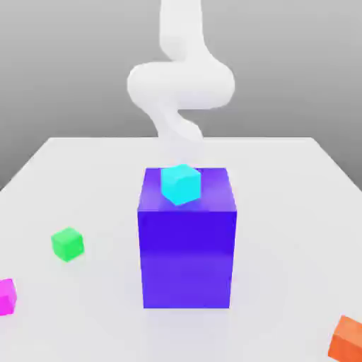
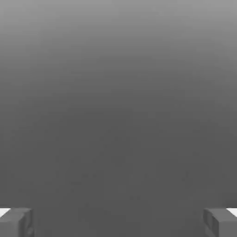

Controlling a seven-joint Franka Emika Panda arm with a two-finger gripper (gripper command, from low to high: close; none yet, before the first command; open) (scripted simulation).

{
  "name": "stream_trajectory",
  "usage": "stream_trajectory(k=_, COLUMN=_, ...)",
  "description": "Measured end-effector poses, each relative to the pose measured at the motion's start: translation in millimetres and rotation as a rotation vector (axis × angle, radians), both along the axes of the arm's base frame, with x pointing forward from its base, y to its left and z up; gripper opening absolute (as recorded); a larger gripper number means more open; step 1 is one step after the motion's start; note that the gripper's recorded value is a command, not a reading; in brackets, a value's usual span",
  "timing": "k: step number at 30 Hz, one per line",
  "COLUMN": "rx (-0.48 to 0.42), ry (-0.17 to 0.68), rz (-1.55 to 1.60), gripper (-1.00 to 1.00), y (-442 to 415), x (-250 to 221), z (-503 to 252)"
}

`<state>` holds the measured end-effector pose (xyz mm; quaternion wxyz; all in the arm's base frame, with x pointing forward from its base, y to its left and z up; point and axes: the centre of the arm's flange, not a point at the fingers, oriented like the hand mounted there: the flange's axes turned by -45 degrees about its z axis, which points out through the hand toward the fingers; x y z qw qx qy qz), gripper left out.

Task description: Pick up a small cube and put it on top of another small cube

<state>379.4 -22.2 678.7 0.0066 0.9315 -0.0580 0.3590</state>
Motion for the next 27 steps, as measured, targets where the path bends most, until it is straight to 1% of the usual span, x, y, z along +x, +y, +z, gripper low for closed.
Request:
stream_trajectory(k=6, rx=0.069, ry=0.150, rz=-0.250, gripper=0.00, y=-70.2, x=61.1, z=-89.9)
stream_trajectory(k=10, rx=0.124, ry=0.242, rz=-0.412, gripper=0.00, y=-123.4, x=82.2, z=-155.9)
stream_trajectory(k=13, rx=0.171, ry=0.307, rz=-0.533, gripper=0.00, y=-164.3, x=87.9, z=-208.2)
stream_trajectory(k=16, rx=0.223, ry=0.371, rz=-0.654, gripper=0.00, y=-203.9, x=84.8, z=-262.2)
stream_trajectory(k=18, rx=0.263, ry=0.411, rz=-0.746, gripper=0.00, y=-234.9, x=74.8, z=-298.9)
stream_trajectory(k=20, rx=0.306, ry=0.449, rz=-0.839, gripper=0.00, y=-264.1, x=60.4, z=-335.8)
stream_trajectory(k=24, rx=0.388, ry=0.528, rz=-0.976, gripper=0.00, y=-293.9, x=36.7, z=-409.6)
stream_trajectory(k=27, rx=0.458, ry=0.584, rz=-1.090, gripper=0.00, y=-314.8, x=8.8, z=-464.1)
